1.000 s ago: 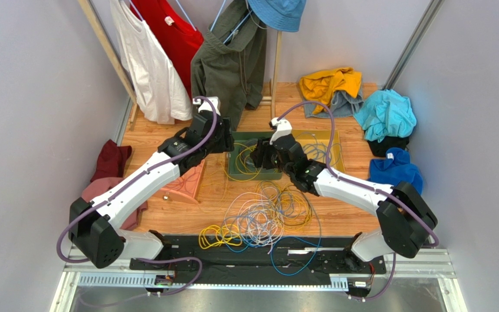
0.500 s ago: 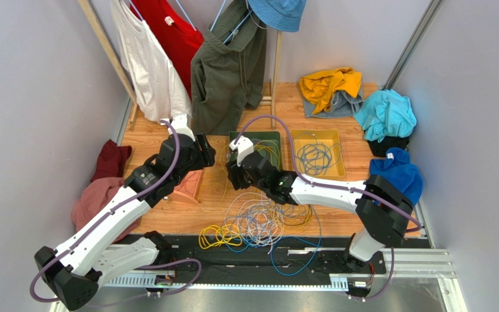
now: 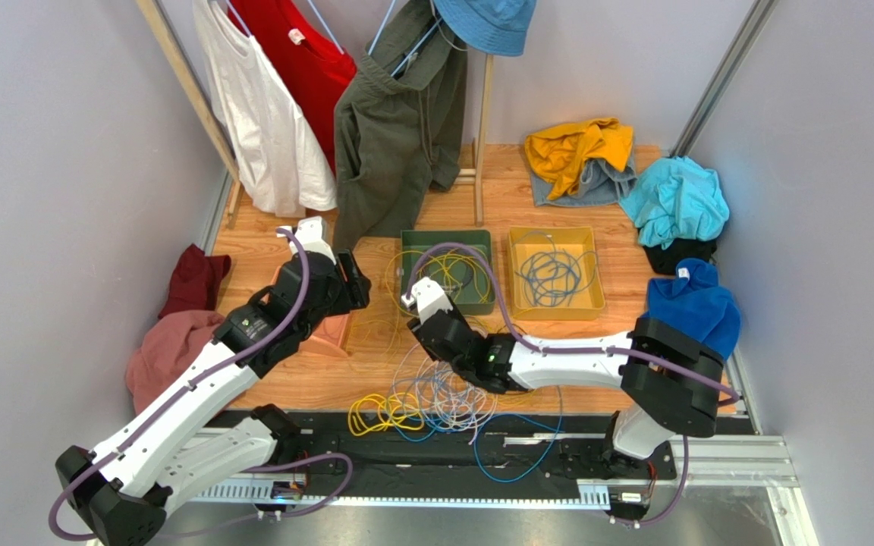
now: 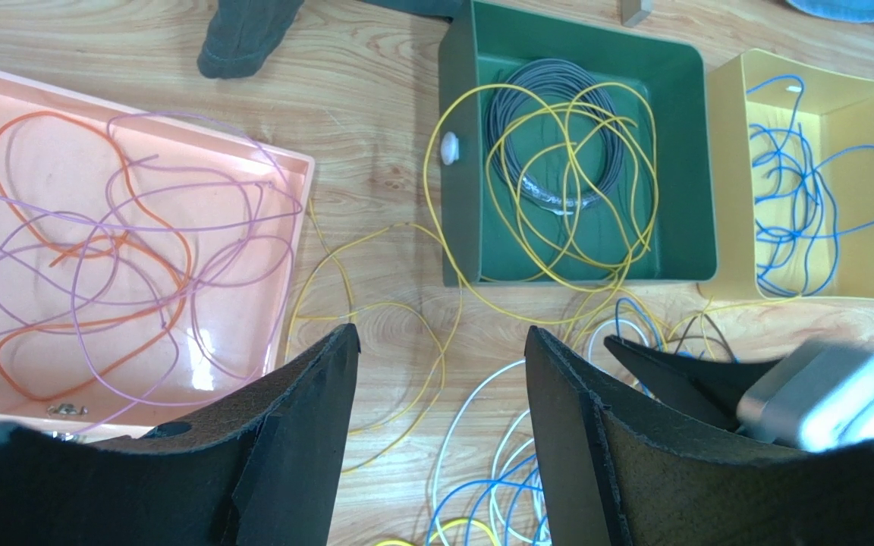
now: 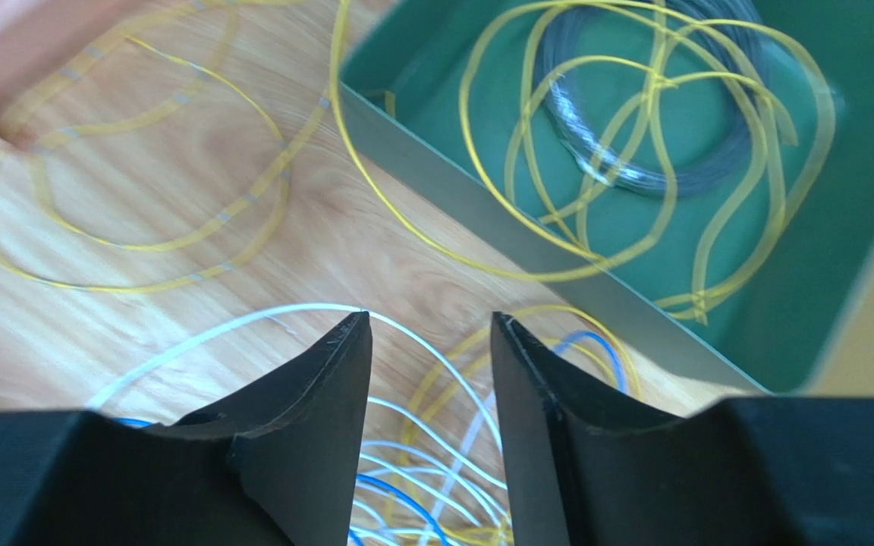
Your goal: Untangle the cables
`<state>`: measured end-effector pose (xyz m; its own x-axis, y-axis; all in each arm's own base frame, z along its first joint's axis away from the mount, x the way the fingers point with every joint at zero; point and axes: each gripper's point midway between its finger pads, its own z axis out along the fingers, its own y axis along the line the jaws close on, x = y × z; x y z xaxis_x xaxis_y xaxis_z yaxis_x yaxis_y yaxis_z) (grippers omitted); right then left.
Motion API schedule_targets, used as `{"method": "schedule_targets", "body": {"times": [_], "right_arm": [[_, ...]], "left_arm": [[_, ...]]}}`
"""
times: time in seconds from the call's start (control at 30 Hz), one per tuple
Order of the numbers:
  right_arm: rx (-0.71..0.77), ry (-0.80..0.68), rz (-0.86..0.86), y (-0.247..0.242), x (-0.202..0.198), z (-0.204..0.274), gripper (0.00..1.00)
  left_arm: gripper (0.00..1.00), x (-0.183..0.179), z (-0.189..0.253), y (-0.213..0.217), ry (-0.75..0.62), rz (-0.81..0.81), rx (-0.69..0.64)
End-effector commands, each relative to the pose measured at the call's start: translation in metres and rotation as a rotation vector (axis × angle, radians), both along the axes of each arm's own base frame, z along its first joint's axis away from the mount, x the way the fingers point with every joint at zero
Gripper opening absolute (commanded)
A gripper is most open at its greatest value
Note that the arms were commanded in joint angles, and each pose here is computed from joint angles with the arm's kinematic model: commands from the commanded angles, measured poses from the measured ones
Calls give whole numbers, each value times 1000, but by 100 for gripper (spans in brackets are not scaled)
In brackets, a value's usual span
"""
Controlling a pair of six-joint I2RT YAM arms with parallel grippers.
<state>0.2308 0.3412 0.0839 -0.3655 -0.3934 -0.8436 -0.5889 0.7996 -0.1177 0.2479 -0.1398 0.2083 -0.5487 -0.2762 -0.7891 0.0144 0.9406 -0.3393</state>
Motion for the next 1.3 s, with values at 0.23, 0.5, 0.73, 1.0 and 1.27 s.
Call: {"method": "schedule_targets", "body": {"times": [0.23,0.5,0.73,1.0,1.27], "right_arm": [[-332,-411,-144,-4,-7,-6,45],[-346,-509,-199,7,4,1,44],[-315,-526,-241,5,22,20,34],[-246,-497,-257,-1,32,40,0],[20,-345,-256,7,34,93,0]], "left_arm": [[64,-8,-3,5,-8,18,-36],[64,-12,4,14,-32,28,-20],[64,-13,3,15,-34,31,-21],[64,-14,4,17,-42,33,-29],[64,-18,5,14,-43,18,-58]]}}
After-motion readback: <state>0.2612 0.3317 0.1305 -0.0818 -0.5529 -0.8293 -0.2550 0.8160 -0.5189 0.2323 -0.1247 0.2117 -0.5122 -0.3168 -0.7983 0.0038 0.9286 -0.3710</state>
